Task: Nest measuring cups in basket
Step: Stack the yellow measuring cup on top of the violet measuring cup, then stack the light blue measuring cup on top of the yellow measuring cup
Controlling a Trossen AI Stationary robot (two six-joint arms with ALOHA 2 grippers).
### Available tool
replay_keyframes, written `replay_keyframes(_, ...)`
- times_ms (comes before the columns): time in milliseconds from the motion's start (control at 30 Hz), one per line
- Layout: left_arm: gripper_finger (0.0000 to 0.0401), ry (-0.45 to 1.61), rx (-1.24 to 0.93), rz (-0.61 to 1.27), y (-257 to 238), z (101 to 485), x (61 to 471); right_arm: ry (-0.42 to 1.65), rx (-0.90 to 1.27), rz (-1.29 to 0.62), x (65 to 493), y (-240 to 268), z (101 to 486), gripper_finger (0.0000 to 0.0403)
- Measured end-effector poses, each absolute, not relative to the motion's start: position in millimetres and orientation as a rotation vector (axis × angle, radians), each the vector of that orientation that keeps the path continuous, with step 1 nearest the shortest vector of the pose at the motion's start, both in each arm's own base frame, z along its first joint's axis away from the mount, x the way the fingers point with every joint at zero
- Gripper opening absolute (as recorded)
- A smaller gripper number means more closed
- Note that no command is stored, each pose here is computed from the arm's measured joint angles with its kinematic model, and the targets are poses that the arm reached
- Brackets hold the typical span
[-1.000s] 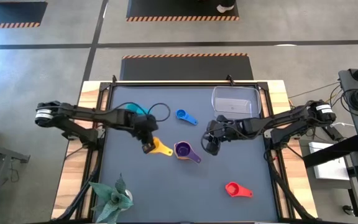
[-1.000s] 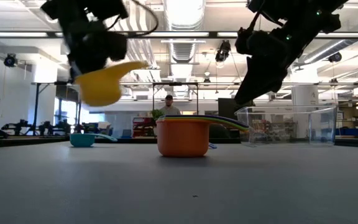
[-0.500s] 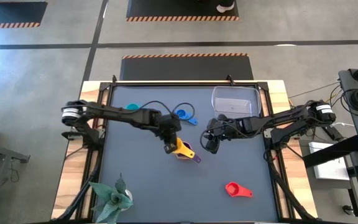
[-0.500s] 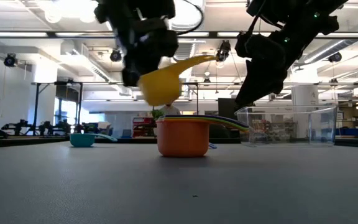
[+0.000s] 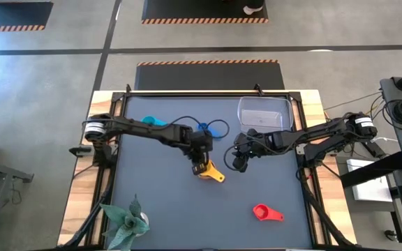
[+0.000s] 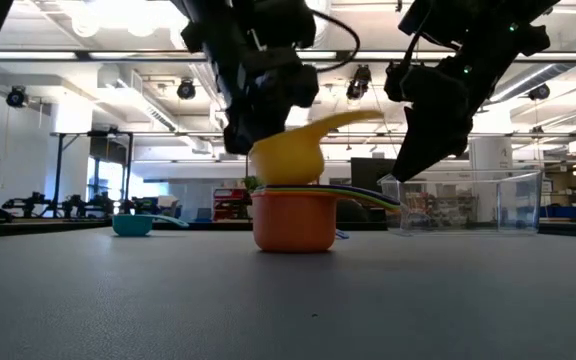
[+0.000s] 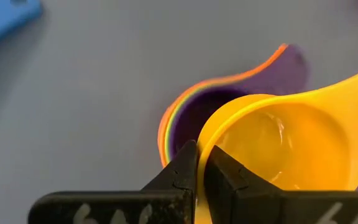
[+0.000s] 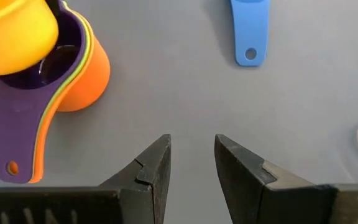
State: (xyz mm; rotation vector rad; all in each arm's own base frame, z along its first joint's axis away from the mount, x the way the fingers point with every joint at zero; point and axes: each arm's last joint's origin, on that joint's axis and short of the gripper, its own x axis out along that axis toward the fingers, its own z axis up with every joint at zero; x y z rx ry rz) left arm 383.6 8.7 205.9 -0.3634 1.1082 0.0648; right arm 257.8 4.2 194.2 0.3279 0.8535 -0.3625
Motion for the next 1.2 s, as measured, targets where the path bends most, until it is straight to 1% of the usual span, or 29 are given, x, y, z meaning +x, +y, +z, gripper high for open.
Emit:
replay_keyframes(167,0.0001,1.122,-0.404,0.094,8.6,198.8,381.1,0.855,0.317,-0.358,257.9,4.2,194.2,0.0114)
replay_keyframes(233,0.0007,1.116,-0.404,0.094,8.8,198.2,381.4,0.855,0.316,-0.357,257.9,4.2,194.2,0.0114)
replay_keyframes(367,0.003,1.096,-0.408,0.093,8.4,197.5,382.6,0.854,0.305,-0.36,257.9,3.9,194.3,0.0114)
replay_keyframes(600,0.0082,1.085,-0.401,0.086,8.4,198.1,383.4,0.854,0.304,-0.359,257.9,3.9,194.3,0.0114)
replay_keyframes(767,0.0108,1.124,-0.376,0.086,8.4,213.2,375.6,0.855,0.304,-0.357,257.9,4.0,194.3,0.0114)
replay_keyframes(900,0.0111,1.114,-0.282,0.165,12.6,237.7,358.4,0.856,0.305,-0.353,257.9,4.1,194.3,0.0114)
replay_keyframes(1033,0.0112,1.064,-0.176,0.287,24.9,260.2,337.3,0.856,0.303,-0.351,258.0,4.1,194.3,0.0114)
replay_keyframes(1200,0.0112,1.037,-0.115,0.47,46.1,267.8,303.1,0.851,0.309,-0.353,258.3,4.1,194.5,0.0114)
